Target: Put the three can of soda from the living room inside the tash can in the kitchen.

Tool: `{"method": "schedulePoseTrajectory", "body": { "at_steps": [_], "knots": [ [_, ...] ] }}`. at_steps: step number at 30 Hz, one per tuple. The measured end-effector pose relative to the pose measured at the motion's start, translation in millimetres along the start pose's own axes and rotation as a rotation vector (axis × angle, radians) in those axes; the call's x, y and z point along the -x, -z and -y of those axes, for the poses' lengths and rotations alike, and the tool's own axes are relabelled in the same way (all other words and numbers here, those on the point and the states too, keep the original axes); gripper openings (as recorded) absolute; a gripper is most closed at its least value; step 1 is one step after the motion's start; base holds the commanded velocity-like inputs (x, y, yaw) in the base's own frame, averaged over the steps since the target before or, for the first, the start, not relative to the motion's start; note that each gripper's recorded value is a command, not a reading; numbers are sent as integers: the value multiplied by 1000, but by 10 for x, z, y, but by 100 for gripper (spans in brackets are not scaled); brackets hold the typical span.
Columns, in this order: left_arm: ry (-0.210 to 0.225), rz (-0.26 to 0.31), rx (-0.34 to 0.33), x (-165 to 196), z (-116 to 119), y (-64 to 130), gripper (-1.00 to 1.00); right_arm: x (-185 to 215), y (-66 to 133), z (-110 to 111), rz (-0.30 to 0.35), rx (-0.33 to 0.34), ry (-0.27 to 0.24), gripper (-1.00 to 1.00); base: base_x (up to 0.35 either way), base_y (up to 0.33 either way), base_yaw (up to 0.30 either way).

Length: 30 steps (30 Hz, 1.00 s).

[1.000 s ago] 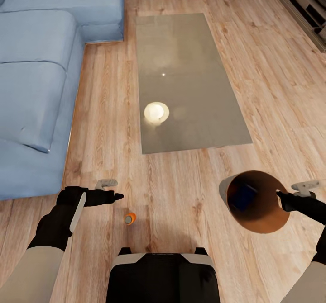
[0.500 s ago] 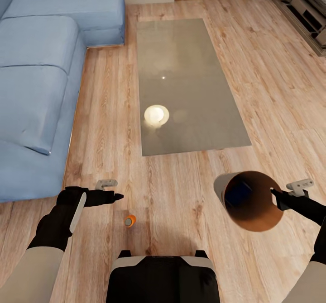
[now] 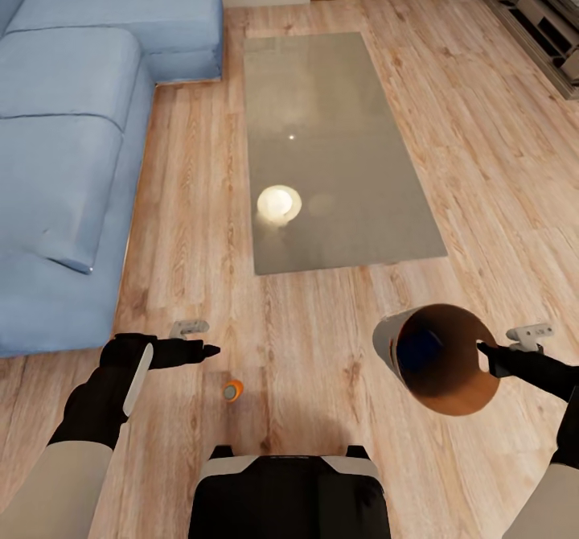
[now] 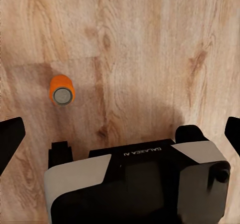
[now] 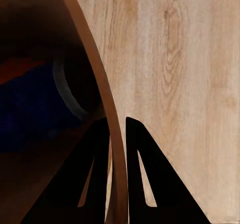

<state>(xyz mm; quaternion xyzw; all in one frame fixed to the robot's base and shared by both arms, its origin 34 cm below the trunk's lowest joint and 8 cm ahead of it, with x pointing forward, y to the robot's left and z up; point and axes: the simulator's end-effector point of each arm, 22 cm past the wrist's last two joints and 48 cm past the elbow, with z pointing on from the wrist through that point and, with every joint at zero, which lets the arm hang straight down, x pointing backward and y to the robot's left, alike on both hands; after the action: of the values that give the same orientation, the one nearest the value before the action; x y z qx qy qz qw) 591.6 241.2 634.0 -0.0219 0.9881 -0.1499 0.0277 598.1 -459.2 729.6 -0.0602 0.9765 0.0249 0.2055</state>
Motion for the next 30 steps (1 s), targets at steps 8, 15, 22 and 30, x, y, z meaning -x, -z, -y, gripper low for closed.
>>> {"method": "schedulePoseTrajectory", "body": {
  "at_steps": [8, 15, 22, 30],
  "knots": [
    [2, -2, -3, -7, 4, -4, 100, -241, 10, 62, -153, -45, -74, -100, -178, 231, 0],
    [3, -1, -3, -3, 6, -3, 100, -273, 12, 70, -181, -55, -73, -100, -195, 251, 0],
    [1, -2, -1, -7, 0, -4, 100, -376, 38, 135, -230, -83, -87, -100, -93, 138, 0],
    [-2, -8, 16, -17, -30, -8, 100, -421, 46, 157, -248, -93, -95, -100, -8, 13, 0]
  ]
}}
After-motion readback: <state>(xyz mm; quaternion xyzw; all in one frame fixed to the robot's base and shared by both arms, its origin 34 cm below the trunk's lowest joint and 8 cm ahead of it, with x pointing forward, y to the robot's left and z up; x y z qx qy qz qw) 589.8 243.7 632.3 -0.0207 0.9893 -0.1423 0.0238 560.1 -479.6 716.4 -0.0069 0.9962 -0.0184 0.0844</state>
